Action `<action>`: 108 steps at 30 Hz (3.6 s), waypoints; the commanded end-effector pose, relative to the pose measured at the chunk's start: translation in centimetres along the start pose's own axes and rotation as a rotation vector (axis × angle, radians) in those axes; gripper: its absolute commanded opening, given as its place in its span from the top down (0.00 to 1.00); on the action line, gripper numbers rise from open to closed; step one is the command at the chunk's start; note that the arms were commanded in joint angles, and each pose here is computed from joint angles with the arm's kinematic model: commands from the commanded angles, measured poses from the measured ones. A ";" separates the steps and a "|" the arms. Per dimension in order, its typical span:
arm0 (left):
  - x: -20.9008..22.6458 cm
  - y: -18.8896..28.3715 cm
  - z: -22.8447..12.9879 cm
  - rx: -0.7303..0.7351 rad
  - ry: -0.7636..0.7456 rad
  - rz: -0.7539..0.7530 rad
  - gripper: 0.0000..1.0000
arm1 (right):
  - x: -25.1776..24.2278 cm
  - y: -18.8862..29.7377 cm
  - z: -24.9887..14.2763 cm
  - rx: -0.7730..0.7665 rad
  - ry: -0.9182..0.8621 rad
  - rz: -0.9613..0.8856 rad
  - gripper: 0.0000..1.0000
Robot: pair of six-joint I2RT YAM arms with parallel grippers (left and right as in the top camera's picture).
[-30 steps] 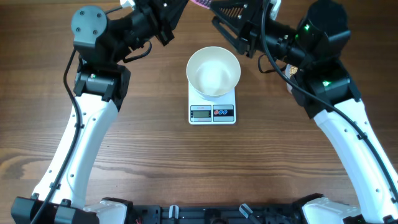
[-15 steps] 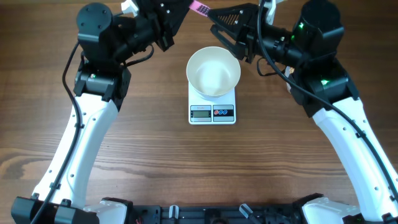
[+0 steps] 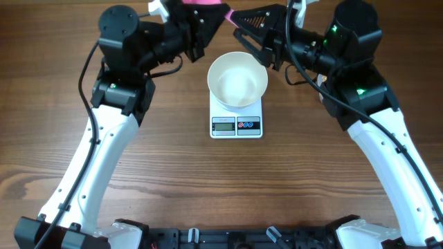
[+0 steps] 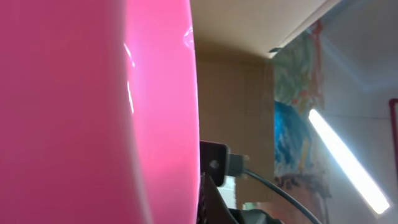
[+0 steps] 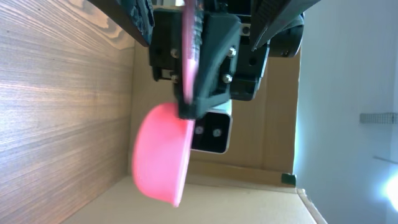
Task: Scoop item into bowl and weigh 150g on scale
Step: 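Grasp the scoop handle with the right gripper beside the left gripper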
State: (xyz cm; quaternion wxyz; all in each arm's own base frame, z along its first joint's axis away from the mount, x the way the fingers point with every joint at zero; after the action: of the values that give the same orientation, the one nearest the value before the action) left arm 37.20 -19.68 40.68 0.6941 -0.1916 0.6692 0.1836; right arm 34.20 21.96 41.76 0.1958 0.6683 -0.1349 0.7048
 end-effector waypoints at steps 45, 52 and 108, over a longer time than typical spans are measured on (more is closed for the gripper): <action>0.1 0.0 -0.6 0.034 -0.050 0.011 0.96 | -0.9 -0.4 0.6 -0.044 0.059 -0.036 0.75; 0.1 0.0 -0.6 0.035 -0.050 0.011 0.96 | -0.9 -0.4 0.6 -0.044 0.059 -0.036 0.84; 0.1 0.0 -1.0 0.063 -0.050 0.010 0.96 | -1.0 0.0 1.2 -0.059 0.099 -0.041 0.81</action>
State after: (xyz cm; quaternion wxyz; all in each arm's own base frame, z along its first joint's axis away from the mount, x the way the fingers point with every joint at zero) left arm 36.69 -19.99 40.17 0.7018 -0.1678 0.6693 0.1770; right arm 35.11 21.35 40.98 0.2357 0.6340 -0.1350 0.7240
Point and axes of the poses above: each gripper's point midway between its finger pads, its own y axis back along the fingers, its own x axis along the line the jaws close on, z = x × y, the point moved 4 cm from there along y, back along the fingers, and after that the axes turned 4 degrees about -y, right-handed, at the moved point
